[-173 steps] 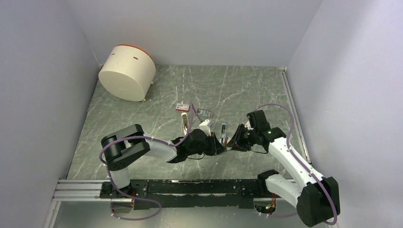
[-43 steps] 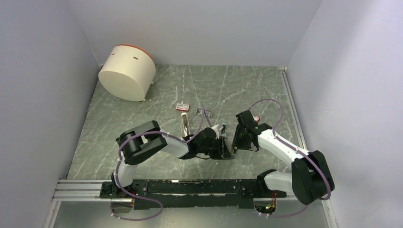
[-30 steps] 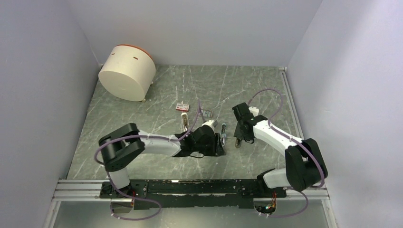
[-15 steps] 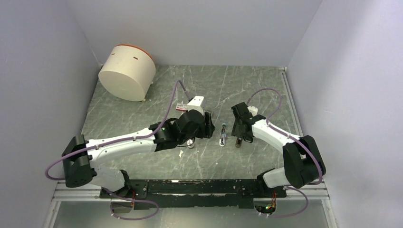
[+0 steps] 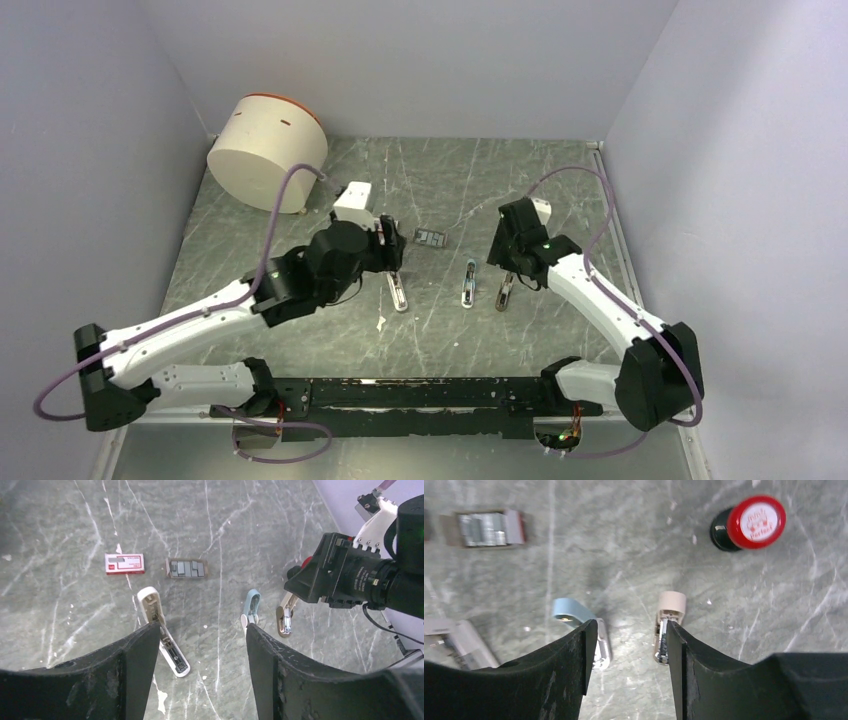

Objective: Load the staples into the stapler

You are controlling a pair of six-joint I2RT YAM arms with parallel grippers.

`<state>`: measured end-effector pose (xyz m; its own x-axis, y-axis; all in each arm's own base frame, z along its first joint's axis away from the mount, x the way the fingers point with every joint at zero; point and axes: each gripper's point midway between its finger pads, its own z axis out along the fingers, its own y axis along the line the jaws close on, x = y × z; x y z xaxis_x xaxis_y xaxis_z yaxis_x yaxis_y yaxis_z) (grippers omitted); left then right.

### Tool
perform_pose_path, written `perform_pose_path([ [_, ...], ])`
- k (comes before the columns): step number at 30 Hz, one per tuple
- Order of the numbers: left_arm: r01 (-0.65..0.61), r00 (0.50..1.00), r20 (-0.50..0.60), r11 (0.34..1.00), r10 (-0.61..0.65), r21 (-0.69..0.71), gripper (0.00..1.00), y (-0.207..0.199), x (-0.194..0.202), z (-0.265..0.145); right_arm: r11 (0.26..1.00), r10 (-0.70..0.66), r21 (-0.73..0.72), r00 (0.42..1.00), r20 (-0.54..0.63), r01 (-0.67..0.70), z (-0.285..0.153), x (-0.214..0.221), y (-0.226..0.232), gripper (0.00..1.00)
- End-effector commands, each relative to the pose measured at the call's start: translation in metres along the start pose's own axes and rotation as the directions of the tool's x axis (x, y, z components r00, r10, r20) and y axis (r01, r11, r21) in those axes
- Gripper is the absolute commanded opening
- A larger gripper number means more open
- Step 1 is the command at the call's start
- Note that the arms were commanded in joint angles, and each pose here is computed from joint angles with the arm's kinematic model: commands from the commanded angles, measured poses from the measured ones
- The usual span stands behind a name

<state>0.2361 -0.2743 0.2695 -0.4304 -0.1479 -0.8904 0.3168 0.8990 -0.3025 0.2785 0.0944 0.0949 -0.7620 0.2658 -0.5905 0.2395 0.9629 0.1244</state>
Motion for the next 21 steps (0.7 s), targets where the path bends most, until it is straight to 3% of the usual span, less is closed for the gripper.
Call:
perform_pose_path([
  [1,-0.057,0.994,0.097,0.998,0.059,-0.018,0.70,0.018,-0.017,-0.013,0.993,-0.035,-0.114,0.996,0.083,0.044,-0.019,-0.031,0.024,0.56],
  [6,-0.085,0.986,0.144,0.996,0.083,0.006,0.70,0.020,-0.023,-0.019,0.962,-0.062,-0.258,0.992,0.109,0.088,-0.020,-0.047,0.067,0.56],
  [12,-0.106,0.982,0.164,0.993,0.097,0.047,0.70,0.017,-0.021,-0.020,0.959,-0.126,-0.245,0.988,0.086,0.143,0.012,-0.057,0.105,0.54],
  [21,-0.008,0.975,0.217,0.986,0.044,-0.166,0.73,0.056,-0.026,-0.017,0.978,-0.124,-0.164,0.992,0.029,0.127,0.090,-0.064,0.152,0.45],
])
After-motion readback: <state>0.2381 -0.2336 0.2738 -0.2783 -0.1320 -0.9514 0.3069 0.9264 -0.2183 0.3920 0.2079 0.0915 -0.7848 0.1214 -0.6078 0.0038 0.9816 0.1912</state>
